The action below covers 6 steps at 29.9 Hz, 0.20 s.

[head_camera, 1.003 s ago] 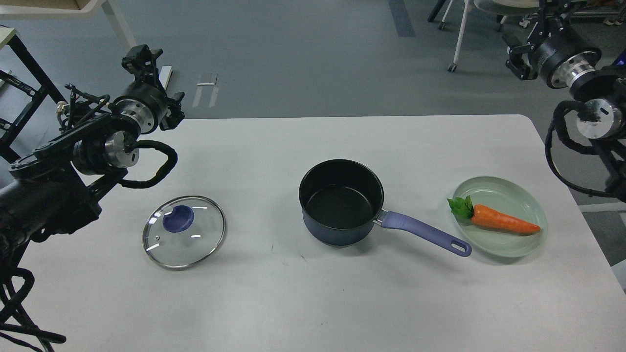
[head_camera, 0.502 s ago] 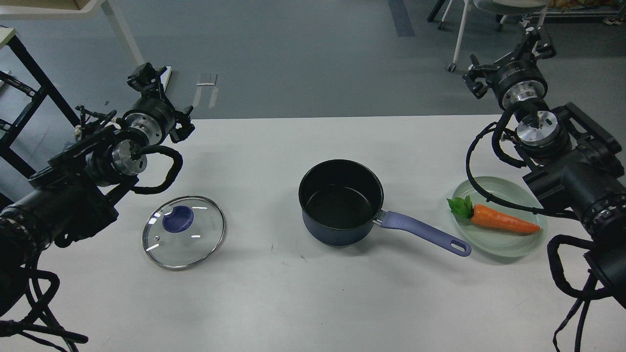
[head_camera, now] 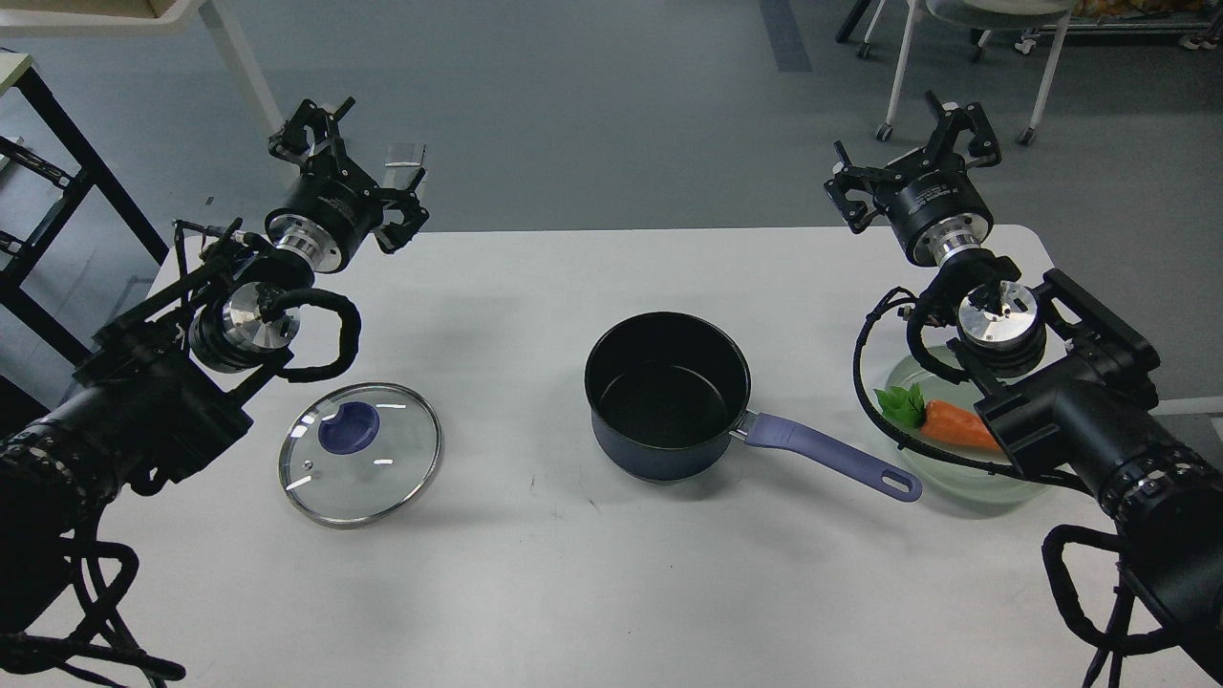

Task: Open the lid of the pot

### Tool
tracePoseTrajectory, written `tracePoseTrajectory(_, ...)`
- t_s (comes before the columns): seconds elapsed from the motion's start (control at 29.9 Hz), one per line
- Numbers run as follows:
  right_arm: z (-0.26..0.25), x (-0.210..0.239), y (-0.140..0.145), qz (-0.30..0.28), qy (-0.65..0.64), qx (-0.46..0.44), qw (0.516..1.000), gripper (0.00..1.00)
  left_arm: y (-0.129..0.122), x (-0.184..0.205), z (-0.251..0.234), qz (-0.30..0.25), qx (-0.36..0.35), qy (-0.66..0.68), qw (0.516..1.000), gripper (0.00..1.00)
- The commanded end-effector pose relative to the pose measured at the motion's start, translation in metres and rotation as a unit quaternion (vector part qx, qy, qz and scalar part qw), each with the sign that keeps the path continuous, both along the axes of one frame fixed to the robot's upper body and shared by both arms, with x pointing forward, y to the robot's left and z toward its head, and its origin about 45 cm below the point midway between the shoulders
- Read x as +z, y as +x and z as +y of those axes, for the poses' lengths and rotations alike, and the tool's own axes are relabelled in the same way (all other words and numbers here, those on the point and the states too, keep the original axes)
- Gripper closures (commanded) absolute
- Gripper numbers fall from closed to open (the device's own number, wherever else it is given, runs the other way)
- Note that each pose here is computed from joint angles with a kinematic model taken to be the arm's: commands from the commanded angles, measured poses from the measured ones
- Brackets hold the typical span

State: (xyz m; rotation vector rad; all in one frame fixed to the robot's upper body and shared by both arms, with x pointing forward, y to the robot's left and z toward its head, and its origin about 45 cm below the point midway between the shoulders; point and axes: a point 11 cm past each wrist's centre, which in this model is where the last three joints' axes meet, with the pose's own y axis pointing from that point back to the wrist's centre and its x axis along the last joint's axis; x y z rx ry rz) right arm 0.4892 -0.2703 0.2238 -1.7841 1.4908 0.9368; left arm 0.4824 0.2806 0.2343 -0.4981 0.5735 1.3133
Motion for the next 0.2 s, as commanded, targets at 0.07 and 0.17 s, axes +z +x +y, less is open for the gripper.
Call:
tracePoseTrajectory(0.07,0.0062,-0.006,-0.008,0.003,0.002,0.013,1.0,0.0,-0.0044,0.0041,0.0023,-0.035,0.009,-0.015,0.999,0.0)
tracePoseTrajectory(0.17,0.005,-0.0084,-0.009,0.004,0.001,0.011,1.0,0.0,-0.0057,0.0,-0.0002,-0.03,0.005,-0.011,0.999,0.0)
